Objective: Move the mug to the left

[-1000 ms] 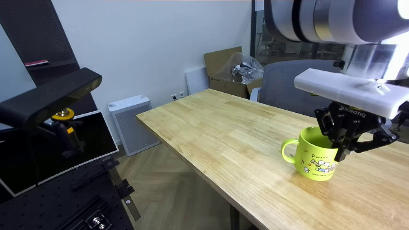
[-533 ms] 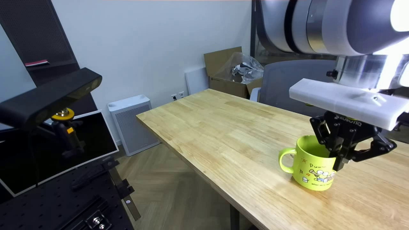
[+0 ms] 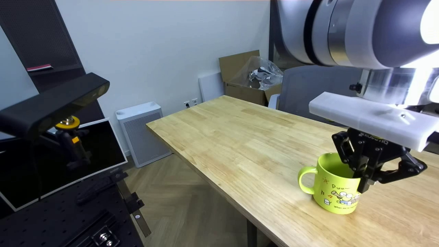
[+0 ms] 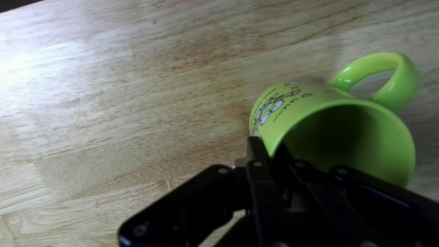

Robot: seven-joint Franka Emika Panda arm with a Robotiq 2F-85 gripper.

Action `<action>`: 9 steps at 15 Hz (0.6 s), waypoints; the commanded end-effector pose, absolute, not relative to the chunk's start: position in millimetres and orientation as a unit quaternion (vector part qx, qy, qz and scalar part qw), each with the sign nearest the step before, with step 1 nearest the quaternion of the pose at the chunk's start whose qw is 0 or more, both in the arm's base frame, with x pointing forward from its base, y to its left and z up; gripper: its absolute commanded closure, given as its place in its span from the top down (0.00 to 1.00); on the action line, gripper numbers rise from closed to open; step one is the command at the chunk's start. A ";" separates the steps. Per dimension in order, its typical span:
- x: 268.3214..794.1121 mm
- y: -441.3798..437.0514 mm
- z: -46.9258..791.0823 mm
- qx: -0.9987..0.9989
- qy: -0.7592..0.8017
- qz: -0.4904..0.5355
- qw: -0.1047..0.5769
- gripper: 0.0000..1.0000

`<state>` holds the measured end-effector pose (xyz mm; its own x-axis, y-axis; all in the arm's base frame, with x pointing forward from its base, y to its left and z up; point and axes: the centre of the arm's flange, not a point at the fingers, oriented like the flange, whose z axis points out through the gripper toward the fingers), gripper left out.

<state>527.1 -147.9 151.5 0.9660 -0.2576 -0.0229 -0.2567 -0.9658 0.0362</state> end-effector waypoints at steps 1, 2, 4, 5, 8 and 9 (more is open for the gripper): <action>524.6 -149.9 152.1 0.989 -0.146 -0.008 0.026 0.02; 524.1 -150.9 150.4 0.989 -0.147 -0.009 0.027 0.02; 522.8 -153.0 146.4 0.988 -0.150 -0.009 0.029 0.02; 523.0 -153.4 146.2 0.988 -0.150 -0.007 0.031 0.02; 524.4 -155.1 146.6 0.987 -0.154 -0.002 0.034 0.42; 525.0 -157.0 147.5 0.987 -0.157 -0.002 0.036 0.48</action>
<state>524.1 -156.3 143.9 0.9597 -0.2805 -0.0154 -0.2795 -0.9590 0.0476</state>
